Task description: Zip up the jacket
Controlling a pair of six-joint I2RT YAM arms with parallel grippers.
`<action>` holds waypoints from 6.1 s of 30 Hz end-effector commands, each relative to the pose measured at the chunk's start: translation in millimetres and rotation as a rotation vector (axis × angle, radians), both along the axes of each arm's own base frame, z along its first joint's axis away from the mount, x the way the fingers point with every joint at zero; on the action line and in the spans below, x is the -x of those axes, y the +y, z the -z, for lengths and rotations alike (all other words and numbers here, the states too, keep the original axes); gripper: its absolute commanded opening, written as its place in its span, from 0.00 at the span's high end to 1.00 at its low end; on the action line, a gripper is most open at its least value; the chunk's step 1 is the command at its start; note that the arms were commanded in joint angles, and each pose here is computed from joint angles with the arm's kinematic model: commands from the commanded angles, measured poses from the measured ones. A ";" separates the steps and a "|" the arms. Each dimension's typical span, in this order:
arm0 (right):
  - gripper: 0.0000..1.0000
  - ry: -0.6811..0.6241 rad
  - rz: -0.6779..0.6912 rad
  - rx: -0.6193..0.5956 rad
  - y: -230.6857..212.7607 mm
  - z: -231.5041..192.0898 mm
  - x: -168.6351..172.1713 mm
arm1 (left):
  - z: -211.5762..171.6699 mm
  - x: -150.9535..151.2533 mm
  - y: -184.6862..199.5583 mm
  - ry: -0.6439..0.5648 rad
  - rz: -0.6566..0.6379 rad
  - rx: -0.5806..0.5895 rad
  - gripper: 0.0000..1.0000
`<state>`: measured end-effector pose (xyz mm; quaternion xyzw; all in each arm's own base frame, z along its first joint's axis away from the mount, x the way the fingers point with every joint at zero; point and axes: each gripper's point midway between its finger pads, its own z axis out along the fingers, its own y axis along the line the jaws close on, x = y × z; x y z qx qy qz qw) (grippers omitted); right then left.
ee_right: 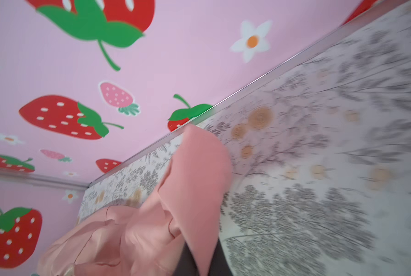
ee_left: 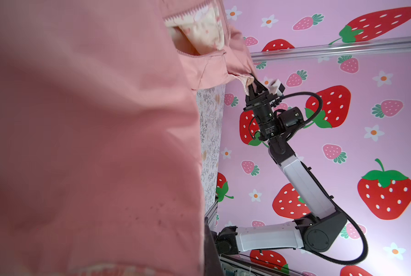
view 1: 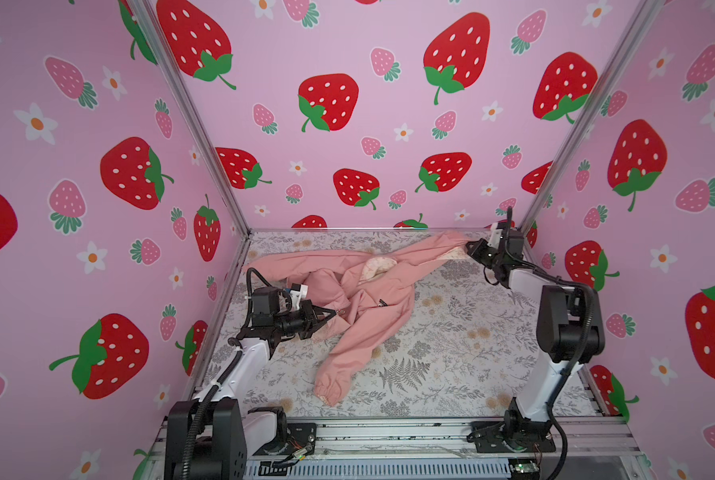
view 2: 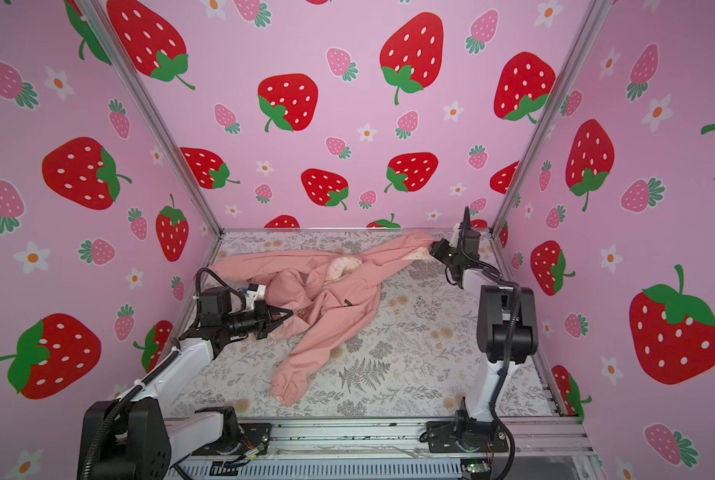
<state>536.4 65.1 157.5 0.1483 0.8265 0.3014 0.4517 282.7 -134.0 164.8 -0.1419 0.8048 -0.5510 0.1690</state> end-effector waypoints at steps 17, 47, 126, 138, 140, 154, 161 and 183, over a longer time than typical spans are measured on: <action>0.44 0.294 0.206 0.240 -93.6 51.1 47.7 | -17.8 15.4 -1.1 0.022 0.103 -0.074 1.00; 0.34 0.020 -0.703 0.218 344.1 23.4 268.4 | 64.7 39.7 10.3 0.125 -0.079 -0.262 1.00; 0.51 0.047 -0.896 -0.408 362.8 -7.2 320.6 | -1.9 15.0 -49.2 -0.160 0.093 0.047 1.00; 0.56 0.016 -0.915 -0.437 369.4 -10.4 313.8 | -3.6 14.4 -53.6 -0.120 0.112 0.084 1.00; 0.58 0.019 -0.919 -0.448 370.4 -10.4 312.4 | -3.6 14.8 -53.3 -0.120 0.113 0.085 1.00; 0.72 0.029 -0.932 -0.503 371.6 -10.9 314.9 | -3.5 15.3 -53.7 -0.118 0.115 0.088 1.00; 0.78 0.029 -0.925 -0.518 368.6 -13.2 316.2 | -3.6 14.2 -53.5 -0.121 0.112 0.087 1.00; 0.81 0.064 -0.915 -0.500 366.8 0.0 317.3 | -7.6 14.1 -53.3 -0.129 0.108 0.093 1.00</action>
